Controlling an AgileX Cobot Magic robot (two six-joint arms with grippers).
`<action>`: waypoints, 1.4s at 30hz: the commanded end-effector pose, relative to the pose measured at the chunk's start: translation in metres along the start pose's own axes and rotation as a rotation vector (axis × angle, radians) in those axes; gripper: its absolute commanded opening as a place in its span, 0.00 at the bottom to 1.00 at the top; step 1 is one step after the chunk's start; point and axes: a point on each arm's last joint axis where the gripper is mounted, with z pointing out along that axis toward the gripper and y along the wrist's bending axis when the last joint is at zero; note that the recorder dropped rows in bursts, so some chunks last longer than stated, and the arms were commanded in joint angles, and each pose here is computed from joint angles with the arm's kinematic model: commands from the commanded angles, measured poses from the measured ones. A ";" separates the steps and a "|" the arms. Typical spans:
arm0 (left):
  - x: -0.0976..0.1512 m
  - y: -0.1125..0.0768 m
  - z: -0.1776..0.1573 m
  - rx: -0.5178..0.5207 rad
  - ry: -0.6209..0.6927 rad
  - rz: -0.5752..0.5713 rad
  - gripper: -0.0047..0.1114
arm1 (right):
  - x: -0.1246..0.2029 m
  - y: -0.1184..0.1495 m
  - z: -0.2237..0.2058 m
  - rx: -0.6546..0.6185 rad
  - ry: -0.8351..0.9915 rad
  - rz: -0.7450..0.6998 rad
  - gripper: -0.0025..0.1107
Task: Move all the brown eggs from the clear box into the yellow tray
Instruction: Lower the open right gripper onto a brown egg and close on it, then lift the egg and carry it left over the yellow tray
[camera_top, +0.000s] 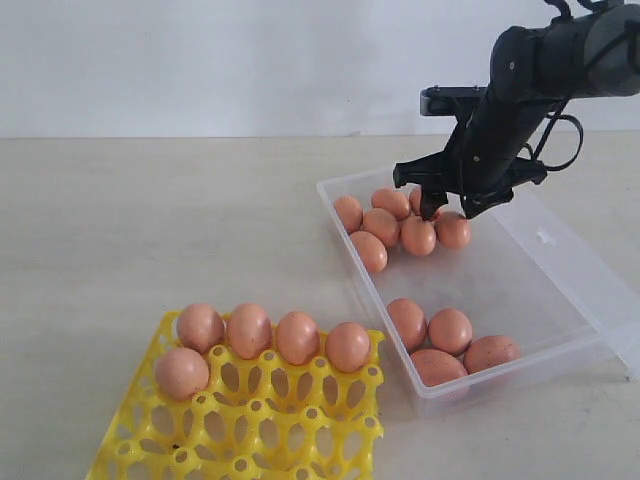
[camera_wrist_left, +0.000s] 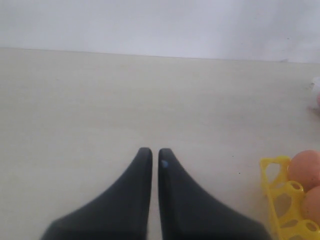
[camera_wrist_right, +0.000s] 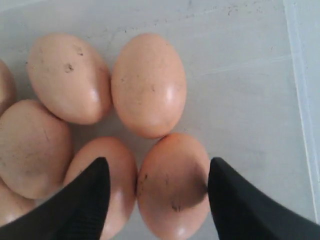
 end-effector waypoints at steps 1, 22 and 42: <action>0.001 0.000 0.000 0.001 -0.005 0.004 0.08 | 0.007 -0.005 0.019 0.012 0.064 -0.002 0.48; 0.001 0.000 0.000 0.001 -0.005 0.004 0.08 | 0.008 -0.007 0.030 0.016 0.063 -0.023 0.02; 0.001 0.000 0.000 0.001 -0.005 0.004 0.08 | 0.070 -0.012 -0.031 -0.029 -0.402 0.125 0.02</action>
